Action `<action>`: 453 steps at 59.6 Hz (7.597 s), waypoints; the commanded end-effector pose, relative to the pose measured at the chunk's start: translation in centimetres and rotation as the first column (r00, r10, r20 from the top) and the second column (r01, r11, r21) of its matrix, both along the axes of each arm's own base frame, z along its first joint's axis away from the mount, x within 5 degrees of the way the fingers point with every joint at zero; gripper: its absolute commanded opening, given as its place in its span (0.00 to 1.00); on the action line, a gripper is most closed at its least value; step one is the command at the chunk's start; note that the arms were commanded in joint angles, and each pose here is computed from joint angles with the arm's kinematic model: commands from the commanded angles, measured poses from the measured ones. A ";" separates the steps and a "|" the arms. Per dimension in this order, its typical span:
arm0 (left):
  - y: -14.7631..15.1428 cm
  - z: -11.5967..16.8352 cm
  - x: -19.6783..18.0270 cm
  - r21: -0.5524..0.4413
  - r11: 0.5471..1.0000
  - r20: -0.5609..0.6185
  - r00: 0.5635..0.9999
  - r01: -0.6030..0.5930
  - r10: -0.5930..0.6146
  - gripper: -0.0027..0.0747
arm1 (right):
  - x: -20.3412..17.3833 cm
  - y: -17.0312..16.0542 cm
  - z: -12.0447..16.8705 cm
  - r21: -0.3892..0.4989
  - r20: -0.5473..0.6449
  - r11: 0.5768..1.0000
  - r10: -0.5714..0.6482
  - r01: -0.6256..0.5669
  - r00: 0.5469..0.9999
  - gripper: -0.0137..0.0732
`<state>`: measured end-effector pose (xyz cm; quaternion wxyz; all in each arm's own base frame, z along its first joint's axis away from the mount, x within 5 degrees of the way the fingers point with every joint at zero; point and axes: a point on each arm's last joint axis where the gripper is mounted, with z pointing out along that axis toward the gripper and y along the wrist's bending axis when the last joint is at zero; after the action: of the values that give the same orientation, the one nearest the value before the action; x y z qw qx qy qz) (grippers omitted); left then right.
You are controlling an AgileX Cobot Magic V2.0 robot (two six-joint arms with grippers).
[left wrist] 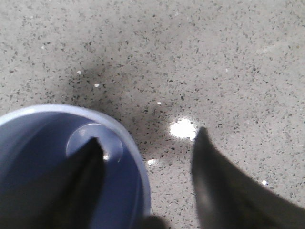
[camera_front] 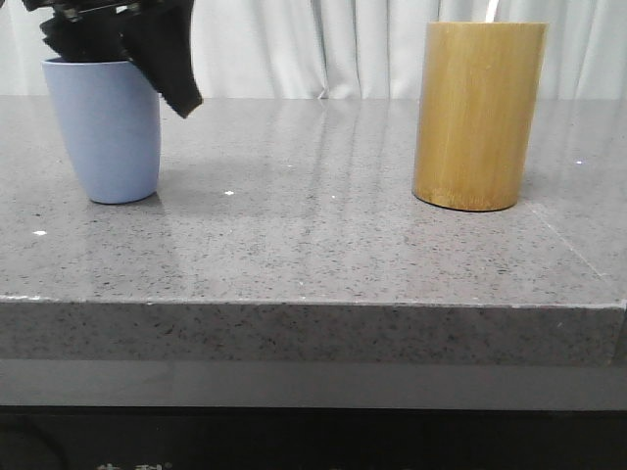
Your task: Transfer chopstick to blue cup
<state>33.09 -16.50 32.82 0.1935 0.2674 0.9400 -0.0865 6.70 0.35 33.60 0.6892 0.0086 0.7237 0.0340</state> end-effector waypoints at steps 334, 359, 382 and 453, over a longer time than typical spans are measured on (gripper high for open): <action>15.6 1.2 -28.0 -0.431 0.885 0.750 0.474 -0.179 0.461 0.01 | 17.4 11.4 17.5 0.032 0.443 0.918 0.342 -0.396 0.829 0.11; 15.6 1.2 -28.0 -0.431 0.885 0.750 0.474 -0.179 0.461 0.01 | 21.2 19.0 11.6 0.029 0.271 0.851 0.499 -0.525 0.823 0.11; 15.6 1.2 -28.0 -0.431 0.885 0.750 0.474 -0.179 0.461 0.01 | 24.0 21.0 7.3 0.068 0.124 0.851 0.511 -0.521 0.851 0.34; 15.6 1.2 -28.0 -0.431 0.885 0.750 0.474 -0.179 0.461 0.01 | 21.3 13.8 14.4 0.011 -0.202 0.887 0.454 -0.461 0.868 0.04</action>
<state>4.99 -0.87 32.53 0.6306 0.0711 0.7718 -0.0400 29.52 16.36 44.41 0.5298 -0.1924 0.8052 0.1844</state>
